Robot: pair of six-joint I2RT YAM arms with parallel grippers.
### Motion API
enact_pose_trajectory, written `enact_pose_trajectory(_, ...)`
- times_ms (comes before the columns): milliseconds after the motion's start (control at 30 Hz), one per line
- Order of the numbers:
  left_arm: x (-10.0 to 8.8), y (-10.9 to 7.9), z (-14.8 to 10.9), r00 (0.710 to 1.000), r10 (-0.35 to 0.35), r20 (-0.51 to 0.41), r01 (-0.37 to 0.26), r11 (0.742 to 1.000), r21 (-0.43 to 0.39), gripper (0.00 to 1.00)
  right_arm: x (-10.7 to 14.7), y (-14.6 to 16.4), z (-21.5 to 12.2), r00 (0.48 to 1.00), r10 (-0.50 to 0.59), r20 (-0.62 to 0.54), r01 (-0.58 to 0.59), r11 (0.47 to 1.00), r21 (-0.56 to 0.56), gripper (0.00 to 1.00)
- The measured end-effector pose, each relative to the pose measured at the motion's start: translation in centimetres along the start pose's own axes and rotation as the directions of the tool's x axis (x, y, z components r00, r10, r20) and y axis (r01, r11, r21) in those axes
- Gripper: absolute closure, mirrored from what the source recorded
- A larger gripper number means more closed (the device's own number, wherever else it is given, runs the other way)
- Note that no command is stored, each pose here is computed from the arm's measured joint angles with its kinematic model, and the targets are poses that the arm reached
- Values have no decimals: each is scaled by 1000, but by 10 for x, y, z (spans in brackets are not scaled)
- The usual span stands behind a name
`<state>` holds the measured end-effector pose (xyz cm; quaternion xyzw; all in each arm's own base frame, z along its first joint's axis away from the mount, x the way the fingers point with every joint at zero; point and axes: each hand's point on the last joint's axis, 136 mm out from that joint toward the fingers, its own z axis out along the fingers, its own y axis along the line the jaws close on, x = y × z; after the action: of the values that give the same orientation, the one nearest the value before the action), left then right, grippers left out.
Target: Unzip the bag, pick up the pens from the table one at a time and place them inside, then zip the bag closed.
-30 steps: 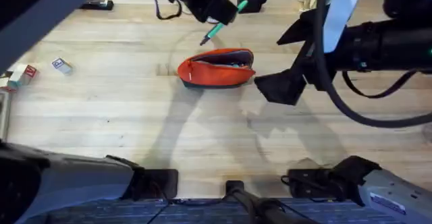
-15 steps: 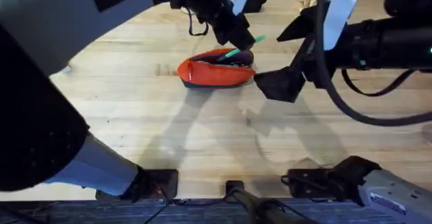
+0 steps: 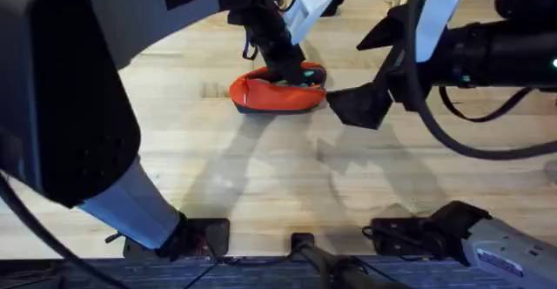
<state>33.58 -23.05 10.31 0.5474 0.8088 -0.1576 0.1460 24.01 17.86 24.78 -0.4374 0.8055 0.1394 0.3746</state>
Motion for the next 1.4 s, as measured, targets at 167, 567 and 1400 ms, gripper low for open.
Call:
enact_pose_trajectory(167, 13, 9, -1, 998, 5, -69, -9, 998, -55, 957, 1, 0, 2, 1000, 3, -8, -3, 1000, -3, 4)
enact_pose_trajectory(567, 17, 11, -1, 996, 14, -92, -20, 997, -72, 430, 2, -1, 3, 1000, 4, -11, -4, 1000, -4, 3)
enact_pose_trajectory(1400, 19, -7, -37, 998, -10, -56, 7, 999, -41, 6, 4, -2, 13, 999, 9, -31, -10, 1000, -12, 3)
